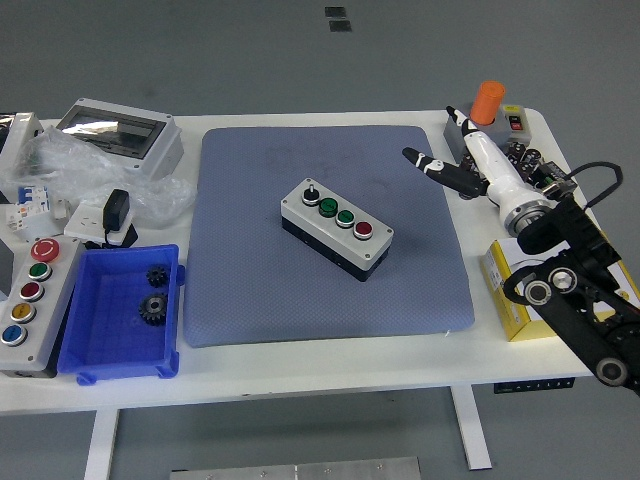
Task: Pick up the button,place it on the desk,press the button,press the button
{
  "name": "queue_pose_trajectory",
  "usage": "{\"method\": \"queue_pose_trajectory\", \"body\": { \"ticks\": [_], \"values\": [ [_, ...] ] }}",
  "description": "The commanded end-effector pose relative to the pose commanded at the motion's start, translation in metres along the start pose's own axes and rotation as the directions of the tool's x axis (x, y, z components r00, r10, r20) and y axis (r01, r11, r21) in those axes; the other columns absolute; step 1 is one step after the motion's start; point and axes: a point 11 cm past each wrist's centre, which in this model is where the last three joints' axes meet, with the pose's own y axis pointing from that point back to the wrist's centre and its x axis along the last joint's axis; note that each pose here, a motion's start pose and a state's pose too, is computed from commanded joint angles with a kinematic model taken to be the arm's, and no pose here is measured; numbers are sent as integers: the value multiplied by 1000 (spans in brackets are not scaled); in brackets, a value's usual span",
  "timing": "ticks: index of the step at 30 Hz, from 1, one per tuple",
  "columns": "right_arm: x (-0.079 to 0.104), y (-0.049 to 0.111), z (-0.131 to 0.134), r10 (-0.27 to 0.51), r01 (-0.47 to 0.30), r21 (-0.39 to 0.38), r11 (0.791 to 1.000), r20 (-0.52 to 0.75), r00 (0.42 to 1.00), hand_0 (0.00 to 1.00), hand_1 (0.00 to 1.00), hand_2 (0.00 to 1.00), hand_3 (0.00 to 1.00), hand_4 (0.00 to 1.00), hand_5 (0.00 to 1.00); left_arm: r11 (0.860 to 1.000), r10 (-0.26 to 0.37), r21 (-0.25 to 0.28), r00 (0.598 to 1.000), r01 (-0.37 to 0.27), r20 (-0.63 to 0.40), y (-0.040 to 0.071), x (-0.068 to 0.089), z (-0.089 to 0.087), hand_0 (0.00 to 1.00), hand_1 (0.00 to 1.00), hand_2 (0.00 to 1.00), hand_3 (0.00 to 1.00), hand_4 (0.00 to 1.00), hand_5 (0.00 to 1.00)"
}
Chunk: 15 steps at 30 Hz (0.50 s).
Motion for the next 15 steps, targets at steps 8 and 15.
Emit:
{"method": "queue_pose_trajectory", "body": {
  "ticks": [8, 15],
  "values": [
    [-18, -13, -43, -108, 101, -46, 994, -221, 969, 998, 998, 998, 998, 998, 775, 1000, 8, 9, 1000, -8, -5, 0, 4, -3, 596, 540, 509, 578, 539, 187],
    [-34, -14, -78, -203, 215, 12, 977, -282, 938, 998, 998, 998, 998, 998, 786, 1000, 15, 16, 1000, -14, -7, -1, 6, -4, 596, 541, 509, 578, 539, 185]
  ]
}}
